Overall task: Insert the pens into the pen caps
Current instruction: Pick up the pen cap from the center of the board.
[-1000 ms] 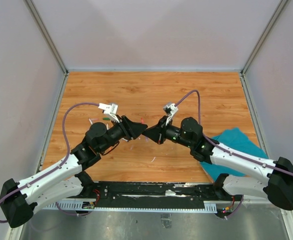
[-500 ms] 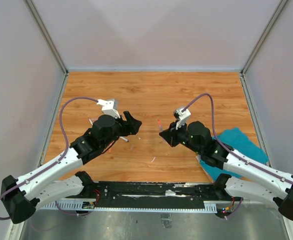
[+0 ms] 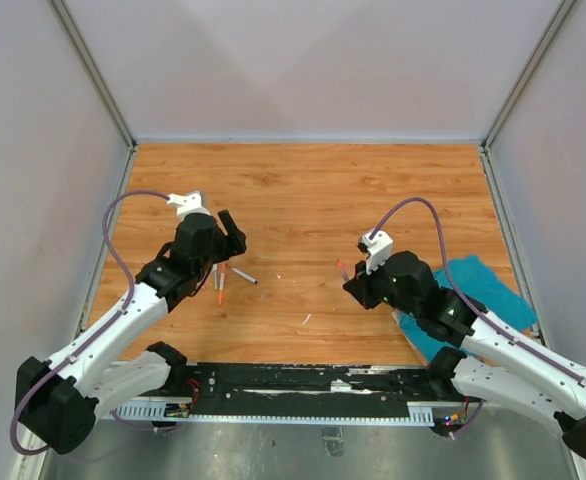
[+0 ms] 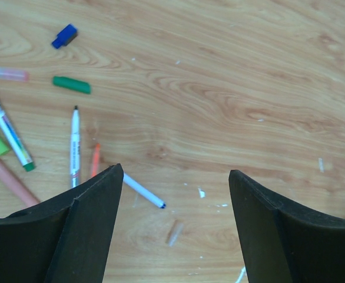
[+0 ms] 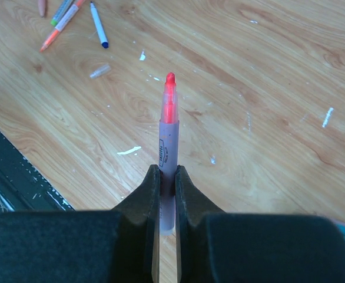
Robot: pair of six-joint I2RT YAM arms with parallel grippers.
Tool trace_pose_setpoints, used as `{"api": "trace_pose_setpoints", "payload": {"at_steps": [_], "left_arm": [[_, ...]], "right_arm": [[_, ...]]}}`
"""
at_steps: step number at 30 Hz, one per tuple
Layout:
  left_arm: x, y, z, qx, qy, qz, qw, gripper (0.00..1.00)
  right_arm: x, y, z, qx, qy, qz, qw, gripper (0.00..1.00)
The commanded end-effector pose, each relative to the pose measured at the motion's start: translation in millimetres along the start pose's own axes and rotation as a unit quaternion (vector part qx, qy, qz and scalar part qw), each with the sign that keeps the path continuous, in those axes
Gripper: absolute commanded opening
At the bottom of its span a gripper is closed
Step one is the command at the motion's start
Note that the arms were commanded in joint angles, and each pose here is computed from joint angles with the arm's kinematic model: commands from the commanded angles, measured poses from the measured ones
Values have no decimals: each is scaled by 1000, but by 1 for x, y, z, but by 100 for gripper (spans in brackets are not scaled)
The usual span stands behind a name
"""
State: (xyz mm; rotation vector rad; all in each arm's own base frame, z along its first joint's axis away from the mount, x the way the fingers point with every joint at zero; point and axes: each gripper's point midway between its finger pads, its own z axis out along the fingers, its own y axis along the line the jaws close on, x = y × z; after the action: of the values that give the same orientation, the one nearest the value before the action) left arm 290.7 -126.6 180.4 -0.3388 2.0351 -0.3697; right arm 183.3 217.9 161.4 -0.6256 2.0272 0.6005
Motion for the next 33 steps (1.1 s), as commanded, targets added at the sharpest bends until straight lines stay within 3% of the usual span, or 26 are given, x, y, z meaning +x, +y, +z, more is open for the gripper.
{"api": "trace_pose_setpoints", "payload": {"at_steps": [1,13,28,33], "left_arm": [[1,25,13,-50,11,10,999,77],[-5,72,45,-133,15,7,991,77],[-11,117,91,-174,39,-15,984,77],[-12,131,103,-192,48,-15,980,72]], "right_arm": [[17,-10,-6,-1,27,2,1000,0],[29,-1,-11,-33,57,4,998,0],[43,-8,-18,-14,54,34,998,1],[47,-9,-18,-12,52,42,998,1]]}}
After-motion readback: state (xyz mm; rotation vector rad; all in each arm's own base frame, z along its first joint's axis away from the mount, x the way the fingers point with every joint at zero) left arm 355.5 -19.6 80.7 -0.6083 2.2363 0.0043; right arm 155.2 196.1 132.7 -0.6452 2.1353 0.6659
